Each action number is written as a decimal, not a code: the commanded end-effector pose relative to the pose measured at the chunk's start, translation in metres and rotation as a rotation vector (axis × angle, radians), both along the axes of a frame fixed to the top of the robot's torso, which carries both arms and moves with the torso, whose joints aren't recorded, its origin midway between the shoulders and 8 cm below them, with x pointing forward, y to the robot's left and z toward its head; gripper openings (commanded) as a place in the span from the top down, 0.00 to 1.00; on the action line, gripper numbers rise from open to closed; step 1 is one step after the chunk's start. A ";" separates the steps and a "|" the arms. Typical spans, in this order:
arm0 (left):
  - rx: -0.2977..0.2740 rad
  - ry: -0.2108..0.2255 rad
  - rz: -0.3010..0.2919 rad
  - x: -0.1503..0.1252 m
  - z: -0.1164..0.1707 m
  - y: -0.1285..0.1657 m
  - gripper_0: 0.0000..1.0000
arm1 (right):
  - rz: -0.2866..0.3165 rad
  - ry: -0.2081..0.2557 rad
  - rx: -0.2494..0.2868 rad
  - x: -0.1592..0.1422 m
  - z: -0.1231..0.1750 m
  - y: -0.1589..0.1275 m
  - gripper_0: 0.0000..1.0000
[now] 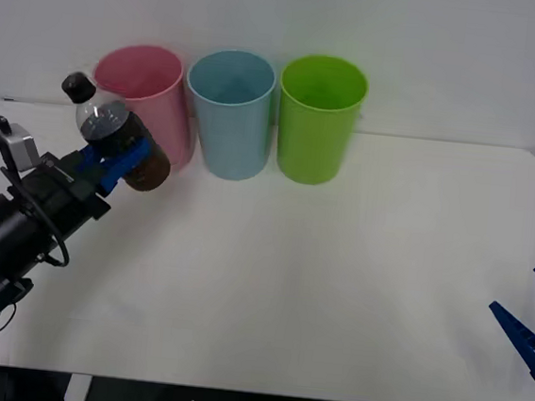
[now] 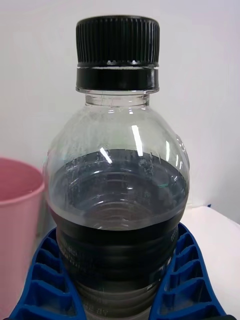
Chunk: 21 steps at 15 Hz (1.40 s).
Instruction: Grasp the object on the table and drop it into the matching bin: aluminum can to the light blue bin, PET bottle to the pink bin.
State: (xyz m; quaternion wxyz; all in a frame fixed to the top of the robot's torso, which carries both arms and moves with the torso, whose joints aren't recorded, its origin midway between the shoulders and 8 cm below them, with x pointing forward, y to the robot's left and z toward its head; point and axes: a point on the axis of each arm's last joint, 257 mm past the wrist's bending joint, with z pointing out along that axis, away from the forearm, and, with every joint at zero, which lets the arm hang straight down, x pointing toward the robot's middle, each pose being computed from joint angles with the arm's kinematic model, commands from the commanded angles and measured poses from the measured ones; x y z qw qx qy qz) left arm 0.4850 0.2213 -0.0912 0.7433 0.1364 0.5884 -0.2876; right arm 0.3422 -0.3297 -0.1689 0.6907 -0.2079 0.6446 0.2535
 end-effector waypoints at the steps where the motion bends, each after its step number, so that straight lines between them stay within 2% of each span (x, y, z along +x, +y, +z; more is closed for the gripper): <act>1: 0.004 -0.048 0.025 0.015 0.034 0.015 1.00 | 0.000 0.000 0.000 0.000 0.000 0.000 0.00; 3: -0.018 -0.042 0.031 0.024 0.052 0.024 1.00 | 0.000 0.000 0.000 0.000 0.000 0.000 0.00; 4: -0.002 -0.048 0.054 0.032 0.061 0.030 1.00 | 0.000 0.000 0.000 0.000 0.000 0.000 0.00; 7: -0.010 -0.060 0.094 0.049 0.075 0.037 1.00 | 0.000 0.000 0.000 0.000 0.000 0.000 0.00; 10: 0.016 -0.073 0.145 0.070 0.085 0.043 1.00 | 0.000 0.000 0.000 0.000 0.000 0.000 0.00; 16: 0.061 -0.067 0.218 0.112 0.091 0.056 1.00 | 0.000 0.000 0.000 0.000 0.000 0.000 0.00; 21: 0.105 -0.039 0.262 0.148 0.088 0.061 1.00 | 0.000 0.000 0.000 0.000 0.000 0.000 0.00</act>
